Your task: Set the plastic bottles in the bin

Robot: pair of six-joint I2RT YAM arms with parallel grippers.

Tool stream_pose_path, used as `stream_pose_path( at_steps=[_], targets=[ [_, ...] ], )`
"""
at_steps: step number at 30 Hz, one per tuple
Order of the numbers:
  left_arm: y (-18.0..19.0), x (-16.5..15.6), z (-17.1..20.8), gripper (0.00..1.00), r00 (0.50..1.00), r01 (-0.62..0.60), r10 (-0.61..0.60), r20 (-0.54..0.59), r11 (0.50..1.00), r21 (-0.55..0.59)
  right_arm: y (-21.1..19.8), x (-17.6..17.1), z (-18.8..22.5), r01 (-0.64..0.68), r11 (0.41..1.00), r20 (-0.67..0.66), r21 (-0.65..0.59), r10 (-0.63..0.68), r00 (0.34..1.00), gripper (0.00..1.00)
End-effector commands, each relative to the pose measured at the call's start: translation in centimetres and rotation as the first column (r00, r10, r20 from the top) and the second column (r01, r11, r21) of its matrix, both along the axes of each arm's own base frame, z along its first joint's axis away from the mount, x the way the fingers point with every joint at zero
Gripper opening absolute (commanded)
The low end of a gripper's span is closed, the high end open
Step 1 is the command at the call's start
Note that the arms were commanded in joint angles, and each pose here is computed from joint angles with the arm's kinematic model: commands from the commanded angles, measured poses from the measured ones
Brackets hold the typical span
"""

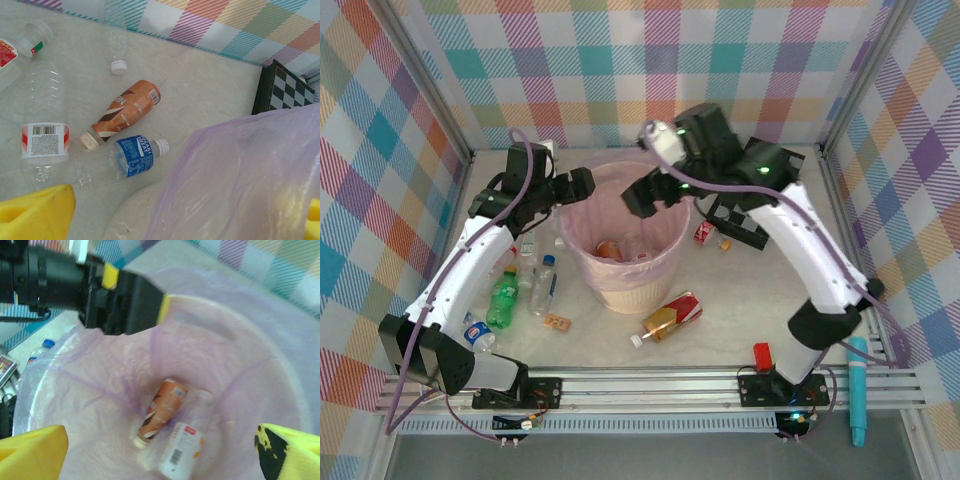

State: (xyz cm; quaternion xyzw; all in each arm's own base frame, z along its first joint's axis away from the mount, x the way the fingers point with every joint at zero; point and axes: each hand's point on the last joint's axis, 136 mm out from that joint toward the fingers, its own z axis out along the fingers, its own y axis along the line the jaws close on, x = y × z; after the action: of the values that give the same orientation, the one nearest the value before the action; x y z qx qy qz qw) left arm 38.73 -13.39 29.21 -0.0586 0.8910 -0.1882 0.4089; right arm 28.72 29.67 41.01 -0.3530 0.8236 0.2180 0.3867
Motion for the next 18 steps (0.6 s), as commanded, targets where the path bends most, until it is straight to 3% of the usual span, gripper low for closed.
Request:
stream_pose_path(
  at_steps=[1, 5, 7, 10, 12, 18],
  targets=[
    [0.4, -0.6, -1.4, 0.86, 0.998, 0.005, -0.003, -0.058, 0.999, 0.041, -3.5, 1.9, 0.3, 0.045, 0.999, 0.050, 0.012, -0.046, 0.998, 0.96],
    [0.3, -0.7, -1.4, 0.86, 0.998, 0.009, -0.007, -0.059, 0.999, 0.033, -8.9, 5.0, -1.7, 0.156, 0.985, -0.008, 0.078, -0.156, 0.988, 0.98],
    [0.3, -0.7, -1.3, 0.86, 0.998, 0.008, -0.007, -0.056, 1.000, 0.027, -12.2, 7.1, -5.1, 0.259, 0.966, -0.053, 0.016, -0.257, 0.965, 0.98],
    [0.2, -0.7, -1.3, 0.86, 0.998, 0.009, -0.008, -0.056, 1.000, 0.026, -15.1, 9.1, -11.4, 0.307, 0.939, -0.085, -0.153, -0.322, 0.943, 0.98],
    [0.2, -0.7, -1.3, 0.86, 0.998, 0.009, -0.007, -0.057, 1.000, 0.024, -15.7, 9.9, -14.9, 0.290, 0.931, -0.114, -0.224, -0.320, 0.941, 0.98],
    [0.2, -0.9, -1.2, 0.86, 0.999, 0.007, -0.007, -0.053, 1.000, 0.011, -14.4, 12.7, -22.3, 0.214, 0.941, -0.190, -0.261, -0.267, 0.945, 0.95]
  ],
)
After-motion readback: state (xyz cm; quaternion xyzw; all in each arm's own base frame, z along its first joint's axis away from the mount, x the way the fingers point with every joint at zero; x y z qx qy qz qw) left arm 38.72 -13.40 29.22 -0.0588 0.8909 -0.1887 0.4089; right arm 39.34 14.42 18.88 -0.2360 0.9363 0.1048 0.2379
